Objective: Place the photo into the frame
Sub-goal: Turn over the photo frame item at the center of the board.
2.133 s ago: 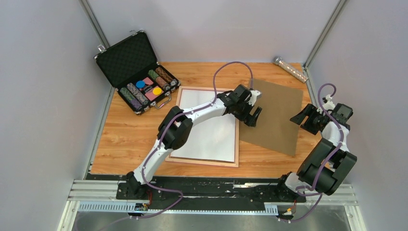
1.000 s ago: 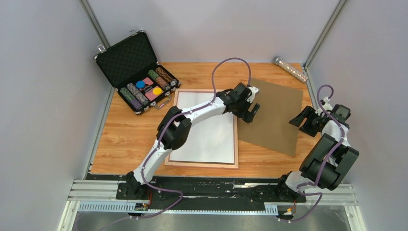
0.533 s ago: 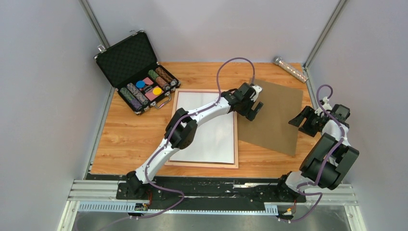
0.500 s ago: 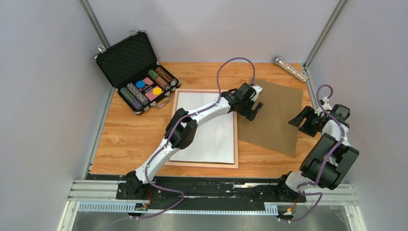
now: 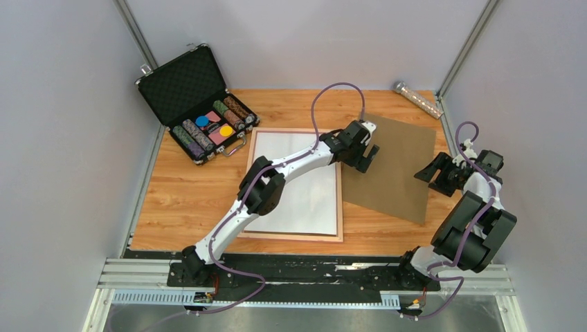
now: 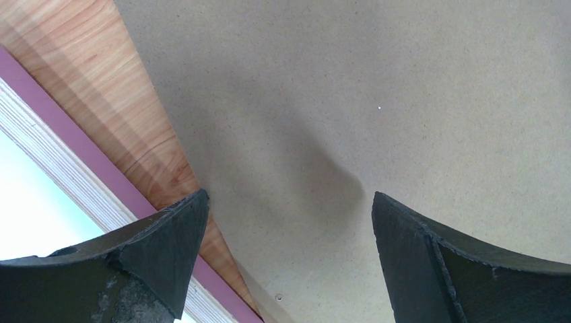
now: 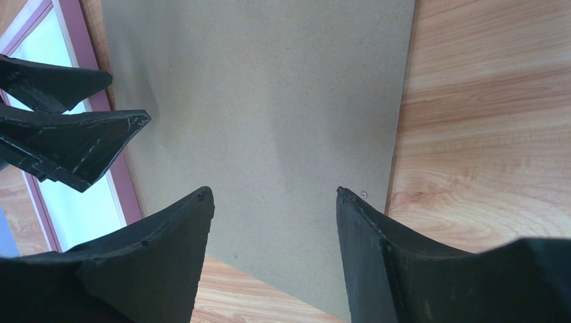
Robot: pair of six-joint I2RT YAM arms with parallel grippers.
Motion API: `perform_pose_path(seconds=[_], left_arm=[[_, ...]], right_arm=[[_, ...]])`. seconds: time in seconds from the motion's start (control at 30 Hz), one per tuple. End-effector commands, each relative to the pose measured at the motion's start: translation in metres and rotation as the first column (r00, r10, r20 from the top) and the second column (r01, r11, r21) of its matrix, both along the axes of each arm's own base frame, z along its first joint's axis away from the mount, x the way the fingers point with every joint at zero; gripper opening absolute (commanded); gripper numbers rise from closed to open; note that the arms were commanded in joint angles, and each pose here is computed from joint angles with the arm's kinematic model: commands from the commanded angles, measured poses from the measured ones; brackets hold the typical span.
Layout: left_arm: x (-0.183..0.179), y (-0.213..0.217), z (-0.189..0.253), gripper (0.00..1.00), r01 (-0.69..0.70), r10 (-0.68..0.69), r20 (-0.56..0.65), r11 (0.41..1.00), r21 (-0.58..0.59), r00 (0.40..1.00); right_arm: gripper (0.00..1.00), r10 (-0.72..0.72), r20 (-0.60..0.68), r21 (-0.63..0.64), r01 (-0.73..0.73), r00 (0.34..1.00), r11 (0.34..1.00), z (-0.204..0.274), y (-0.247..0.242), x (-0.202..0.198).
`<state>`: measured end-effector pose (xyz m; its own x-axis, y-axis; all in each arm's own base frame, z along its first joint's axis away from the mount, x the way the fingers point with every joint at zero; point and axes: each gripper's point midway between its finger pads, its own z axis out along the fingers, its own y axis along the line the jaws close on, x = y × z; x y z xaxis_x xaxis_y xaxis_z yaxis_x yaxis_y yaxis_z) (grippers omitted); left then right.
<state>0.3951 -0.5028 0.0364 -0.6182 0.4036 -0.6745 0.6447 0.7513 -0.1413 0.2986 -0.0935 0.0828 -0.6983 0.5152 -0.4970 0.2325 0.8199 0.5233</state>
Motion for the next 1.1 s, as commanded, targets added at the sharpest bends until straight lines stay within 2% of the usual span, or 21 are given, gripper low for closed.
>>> perform_pose_path(seconds=[0.0, 0.53, 0.77, 1.07], left_arm=[[-0.009, 0.032, -0.052, 1.0, -0.106, 0.118, -0.092, 0.986, 0.126, 0.989], [-0.054, 0.016, -0.053, 1.0, -0.09, 0.1, -0.262, 0.995, 0.049, 0.96], [-0.082, -0.003, -0.044, 1.0, -0.042, 0.036, -0.328, 0.999, -0.013, 0.944], [-0.091, -0.008, -0.039, 1.0, -0.035, 0.022, -0.345, 0.999, -0.031, 0.938]], right_arm=[[0.65, 0.027, 0.052, -0.008, -0.027, 0.998, 1.0, 0.013, -0.001, 0.01], [0.65, 0.033, 0.063, 0.0, -0.033, 0.997, 0.999, 0.016, 0.001, 0.008], [0.65, 0.032, 0.058, -0.003, -0.032, 0.998, 0.999, 0.014, 0.001, 0.008], [0.65, -0.018, -0.039, -0.044, 0.016, 0.999, 0.999, -0.009, -0.017, 0.006]])
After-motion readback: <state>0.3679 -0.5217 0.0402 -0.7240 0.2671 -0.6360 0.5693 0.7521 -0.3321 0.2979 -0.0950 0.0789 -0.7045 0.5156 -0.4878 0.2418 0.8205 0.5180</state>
